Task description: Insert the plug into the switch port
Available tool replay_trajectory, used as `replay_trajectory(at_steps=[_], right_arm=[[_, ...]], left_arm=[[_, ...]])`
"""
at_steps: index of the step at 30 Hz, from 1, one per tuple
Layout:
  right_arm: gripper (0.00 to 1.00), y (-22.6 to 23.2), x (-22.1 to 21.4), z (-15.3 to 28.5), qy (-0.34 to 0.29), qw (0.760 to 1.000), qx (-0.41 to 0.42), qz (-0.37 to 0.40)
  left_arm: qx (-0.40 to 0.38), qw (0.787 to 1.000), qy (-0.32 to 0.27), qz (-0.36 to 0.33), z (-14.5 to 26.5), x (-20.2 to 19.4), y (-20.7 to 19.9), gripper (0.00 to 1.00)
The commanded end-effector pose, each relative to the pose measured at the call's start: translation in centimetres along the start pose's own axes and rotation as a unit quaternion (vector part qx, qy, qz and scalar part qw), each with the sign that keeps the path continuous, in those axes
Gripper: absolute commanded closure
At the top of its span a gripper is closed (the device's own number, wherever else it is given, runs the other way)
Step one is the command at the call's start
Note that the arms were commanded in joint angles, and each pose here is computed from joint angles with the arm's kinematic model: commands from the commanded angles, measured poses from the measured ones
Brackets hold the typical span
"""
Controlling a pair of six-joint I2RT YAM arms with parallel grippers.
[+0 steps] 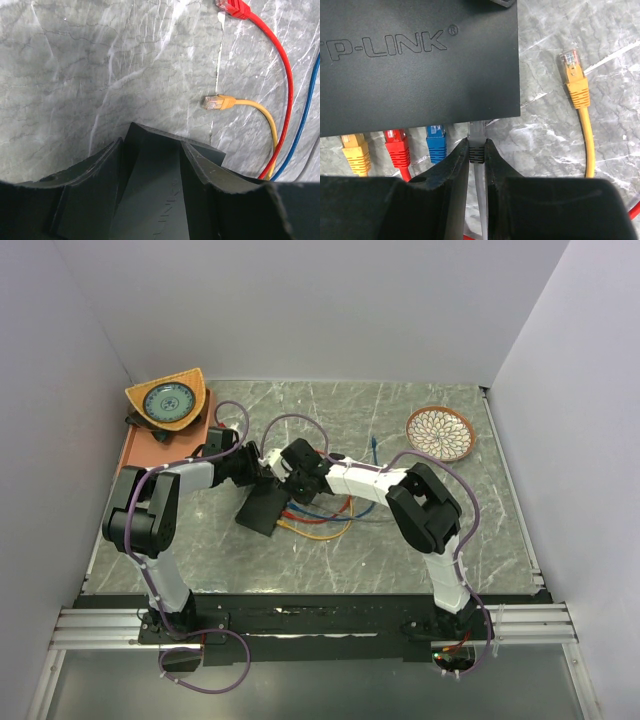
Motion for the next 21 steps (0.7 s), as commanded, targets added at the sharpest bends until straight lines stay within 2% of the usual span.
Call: replay_trajectory(at_steps=[1,13,21], right_arm=[[1.0,-1.2,7.6,0.8,-0.13,0.991,-0.011,0.024],[1.0,-2.5,9.3,0.1,-0.142,0.989,-0.039,-0.009],[1.0,-2.3,11.9,0.7,-0.192,0.981,-0.024,-0.026]], left_arm=[[-0.064,0.997,0.049,-0.014,0.5,-2.6,-3.1,0.47],[-0.083,0.994,0.07,-0.011,0.4,-4.0,-4.7,0.5],[-0.091,0.992,0.088,-0.009,0.1,-5.4,-5.0,0.54]])
Point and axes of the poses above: each gripper's point midway between its finger pads, its own z axis back along the fingers, its own y axis along the line the jaws close on, x = y × z, the point moved 2 cm from there along z, back along the fingers, and after that the axes turned 6 degrees about z, right-handed, at the moved point
